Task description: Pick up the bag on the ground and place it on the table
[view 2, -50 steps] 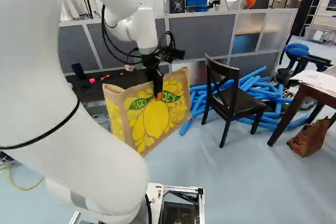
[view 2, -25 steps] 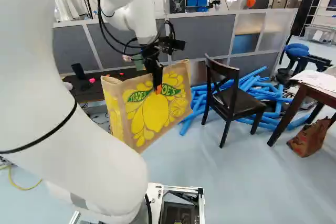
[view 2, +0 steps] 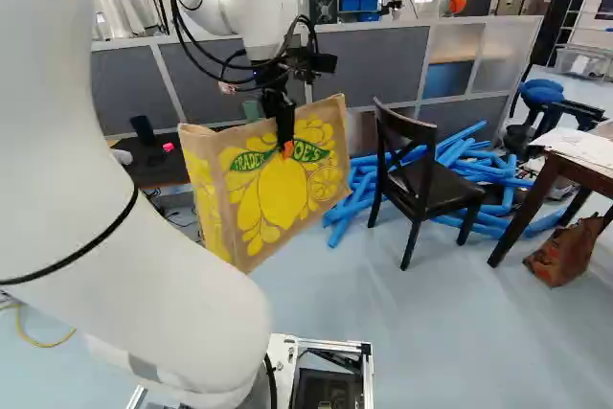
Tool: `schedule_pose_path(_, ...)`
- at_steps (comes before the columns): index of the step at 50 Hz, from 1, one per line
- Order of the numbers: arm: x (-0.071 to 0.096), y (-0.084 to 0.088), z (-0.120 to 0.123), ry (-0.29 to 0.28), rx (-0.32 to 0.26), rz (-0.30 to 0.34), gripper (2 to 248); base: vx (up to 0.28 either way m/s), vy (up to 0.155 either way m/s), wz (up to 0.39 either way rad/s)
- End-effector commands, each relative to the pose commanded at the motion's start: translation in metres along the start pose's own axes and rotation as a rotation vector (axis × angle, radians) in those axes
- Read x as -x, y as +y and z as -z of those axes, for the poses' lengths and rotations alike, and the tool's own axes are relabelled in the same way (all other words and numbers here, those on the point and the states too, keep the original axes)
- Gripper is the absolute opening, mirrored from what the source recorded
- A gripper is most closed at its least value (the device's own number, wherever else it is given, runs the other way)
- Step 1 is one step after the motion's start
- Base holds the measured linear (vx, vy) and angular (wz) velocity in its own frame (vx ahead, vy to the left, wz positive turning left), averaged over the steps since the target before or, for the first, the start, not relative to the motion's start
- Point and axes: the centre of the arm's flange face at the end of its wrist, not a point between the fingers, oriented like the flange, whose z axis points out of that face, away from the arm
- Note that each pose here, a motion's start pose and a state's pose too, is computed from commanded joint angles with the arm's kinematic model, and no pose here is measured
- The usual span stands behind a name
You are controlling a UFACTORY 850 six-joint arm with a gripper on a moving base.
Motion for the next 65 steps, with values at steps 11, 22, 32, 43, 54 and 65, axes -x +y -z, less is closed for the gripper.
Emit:
schedule_pose_path(11, -0.002, -0.001, 0.017, 0.005, -0.003, 0.0, 22, 0.0, 0.0, 0.0)
schedule_pose_path(22, -0.002, -0.002, 0.034, 0.014, -0.01, 0.001, 22, 0.0, 0.0, 0.0)
schedule_pose_path(32, -0.002, -0.002, 0.037, 0.018, -0.013, 0.0, 22, 0.0, 0.0, 0.0)
schedule_pose_path(43, -0.002, -0.002, 0.037, 0.019, -0.013, 0.0, 22, 0.0, 0.0, 0.0)
schedule_pose_path(54, -0.002, -0.002, 0.037, 0.019, -0.013, 0.0, 22, 0.0, 0.0, 0.0)
schedule_pose_path(65, -0.002, -0.002, 0.037, 0.019, -0.013, 0.0, 22, -0.034, 0.008, 0.057)
